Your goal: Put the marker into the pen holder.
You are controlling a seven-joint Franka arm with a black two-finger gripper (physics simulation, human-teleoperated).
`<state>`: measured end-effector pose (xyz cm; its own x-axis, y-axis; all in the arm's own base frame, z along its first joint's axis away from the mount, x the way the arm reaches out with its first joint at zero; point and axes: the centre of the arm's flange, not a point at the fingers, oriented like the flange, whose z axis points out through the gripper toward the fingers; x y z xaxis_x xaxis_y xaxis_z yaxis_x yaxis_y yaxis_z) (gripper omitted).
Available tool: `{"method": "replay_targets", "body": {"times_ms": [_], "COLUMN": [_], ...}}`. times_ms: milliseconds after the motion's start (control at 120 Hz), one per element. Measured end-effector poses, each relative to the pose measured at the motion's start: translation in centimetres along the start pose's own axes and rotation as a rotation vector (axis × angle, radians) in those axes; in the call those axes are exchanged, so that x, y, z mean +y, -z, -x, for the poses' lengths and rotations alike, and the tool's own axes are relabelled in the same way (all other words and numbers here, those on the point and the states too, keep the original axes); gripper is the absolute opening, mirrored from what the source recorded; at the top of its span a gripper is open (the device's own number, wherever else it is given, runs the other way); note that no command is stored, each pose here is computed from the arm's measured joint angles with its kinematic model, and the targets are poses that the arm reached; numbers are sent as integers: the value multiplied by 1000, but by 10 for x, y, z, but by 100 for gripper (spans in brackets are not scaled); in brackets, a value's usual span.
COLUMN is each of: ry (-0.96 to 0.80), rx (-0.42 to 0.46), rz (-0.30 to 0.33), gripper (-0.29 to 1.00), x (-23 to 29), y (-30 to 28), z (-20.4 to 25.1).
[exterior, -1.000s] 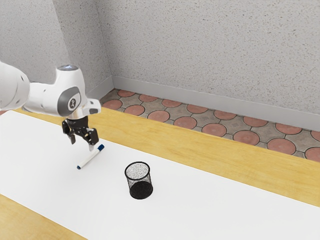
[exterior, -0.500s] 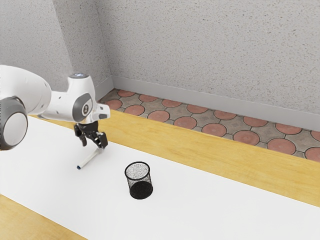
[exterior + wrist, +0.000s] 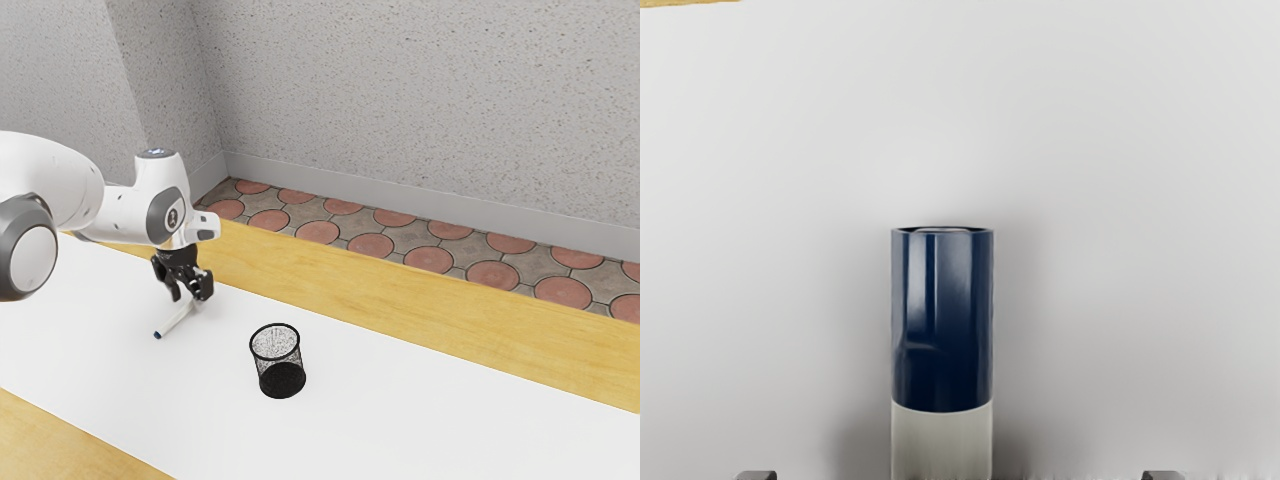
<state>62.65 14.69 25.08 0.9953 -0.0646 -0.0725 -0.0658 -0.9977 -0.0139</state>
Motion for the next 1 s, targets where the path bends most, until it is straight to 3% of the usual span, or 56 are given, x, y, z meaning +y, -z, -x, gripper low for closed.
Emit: {"method": "replay_targets", "body": {"times_ms": [575, 1000], "ry": [-14, -10], "rx": [-1, -3], "rz": [8, 3], "gripper": [5, -2], "x": [-2, -2], "y": [-4, -6], "z": [1, 2]}}
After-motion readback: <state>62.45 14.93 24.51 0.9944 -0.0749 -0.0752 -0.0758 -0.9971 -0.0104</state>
